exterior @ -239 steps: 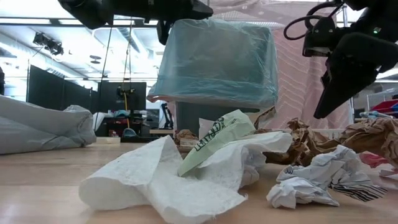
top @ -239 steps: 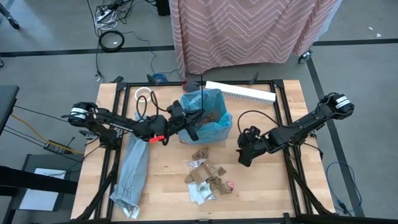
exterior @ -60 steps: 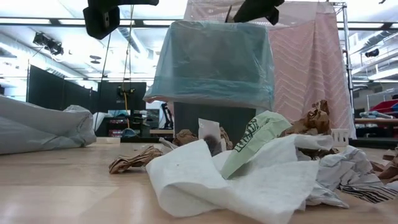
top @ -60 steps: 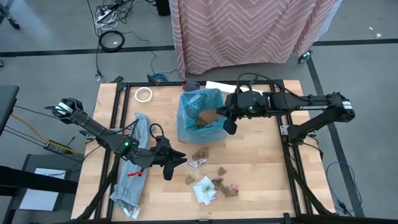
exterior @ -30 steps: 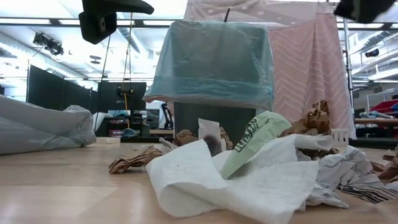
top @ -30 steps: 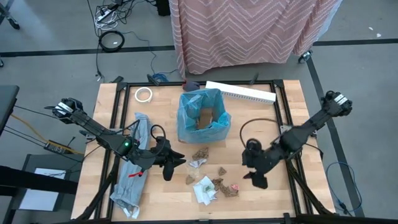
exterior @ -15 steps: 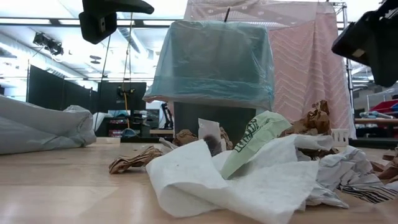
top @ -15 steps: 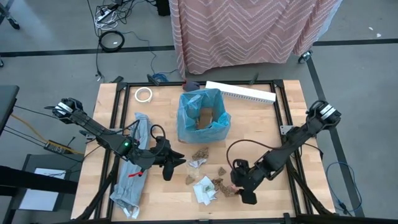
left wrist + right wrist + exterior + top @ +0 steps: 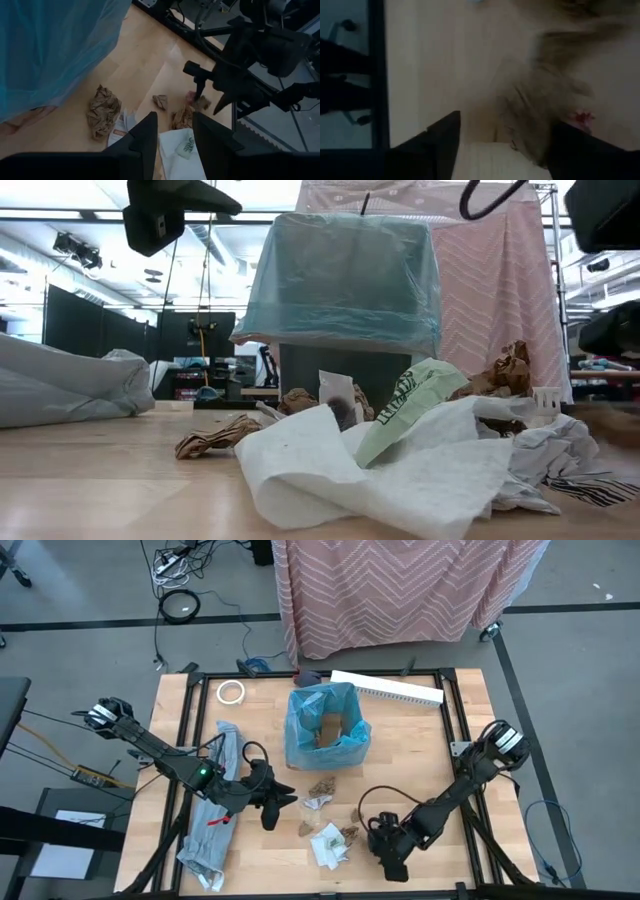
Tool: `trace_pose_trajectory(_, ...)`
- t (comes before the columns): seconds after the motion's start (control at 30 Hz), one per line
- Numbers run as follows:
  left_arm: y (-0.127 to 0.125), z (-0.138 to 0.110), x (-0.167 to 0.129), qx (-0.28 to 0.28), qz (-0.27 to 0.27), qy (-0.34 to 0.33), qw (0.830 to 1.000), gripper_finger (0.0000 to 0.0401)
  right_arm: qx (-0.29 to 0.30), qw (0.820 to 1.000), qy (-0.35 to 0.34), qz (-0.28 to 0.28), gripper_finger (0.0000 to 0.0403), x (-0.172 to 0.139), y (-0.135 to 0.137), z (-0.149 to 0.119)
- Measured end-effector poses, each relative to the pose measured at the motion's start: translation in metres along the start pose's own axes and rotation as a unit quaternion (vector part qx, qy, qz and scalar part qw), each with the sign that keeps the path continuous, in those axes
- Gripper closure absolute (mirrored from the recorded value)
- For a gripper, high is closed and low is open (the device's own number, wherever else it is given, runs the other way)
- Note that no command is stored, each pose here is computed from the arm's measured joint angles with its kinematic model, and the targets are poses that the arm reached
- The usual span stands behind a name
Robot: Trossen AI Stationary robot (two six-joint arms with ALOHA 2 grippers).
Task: Place trash/remove bag and relplace
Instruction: Put the brown napkin into the trash bin
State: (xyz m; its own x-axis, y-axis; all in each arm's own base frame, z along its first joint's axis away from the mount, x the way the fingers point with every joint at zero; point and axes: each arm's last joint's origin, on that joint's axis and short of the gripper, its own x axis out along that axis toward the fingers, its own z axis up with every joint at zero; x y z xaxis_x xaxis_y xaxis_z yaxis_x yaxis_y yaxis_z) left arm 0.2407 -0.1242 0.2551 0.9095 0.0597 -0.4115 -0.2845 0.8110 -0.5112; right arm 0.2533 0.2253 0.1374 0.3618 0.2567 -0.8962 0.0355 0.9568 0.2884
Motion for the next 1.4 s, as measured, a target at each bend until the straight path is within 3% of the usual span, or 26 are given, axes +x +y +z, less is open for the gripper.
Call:
trace_pose_trajectory(0.1,0.0,0.0,0.0,0.0,0.0,0.0,1.0,0.027,0.024,0.999,0.01,-0.022,0.0241,0.006,-0.004,-0.003)
trace_pose_trajectory(0.2,0.0,0.0,0.0,0.0,0.0,0.0,1.0,0.027,0.049,0.998,-0.001,-0.034,0.0348,0.003,-0.005,-0.003)
trace_pose_trajectory(0.27,0.0,0.0,0.0,0.0,0.0,0.0,1.0,0.027,0.06,0.998,-0.006,-0.036,0.0386,-0.003,-0.006,-0.002)
trace_pose_trajectory(0.5,0.0,0.001,0.0,-0.002,0.006,-0.01,1.0,0.027,0.094,0.994,-0.027,-0.057,0.0401,-0.051,-0.004,0.004)
trace_pose_trajectory(0.73,-0.002,0.004,0.0,-0.013,0.003,-0.033,0.999,0.027,0.091,0.985,-0.095,-0.111,0.0402,-0.158,-0.006,0.036)
trace_pose_trajectory(0.87,-0.003,0.006,0.0,-0.018,0.01,-0.053,0.998,0.027,0.095,0.958,-0.223,-0.154,0.0403,-0.234,-0.02,0.063)
trace_pose_trajectory(1.0,-0.002,0.007,0.0,-0.019,0.023,-0.07,0.997,0.027,0.079,0.92,-0.317,-0.217,0.0403,-0.283,-0.049,0.089)
trace_pose_trajectory(1.13,-0.001,0.008,0.0,-0.02,0.031,-0.079,0.996,0.027,0.06,0.891,-0.361,-0.269,0.0403,-0.302,-0.085,0.12)
trace_pose_trajectory(1.2,-0.001,0.008,0.0,-0.02,0.036,-0.084,0.996,0.027,0.057,0.883,-0.38,-0.268,0.0403,-0.304,-0.104,0.138)
trace_pose_trajectory(1.4,-0.001,0.009,-0.001,-0.024,0.039,-0.095,0.994,0.027,0.048,0.896,-0.381,-0.222,0.0403,-0.289,-0.146,0.176)
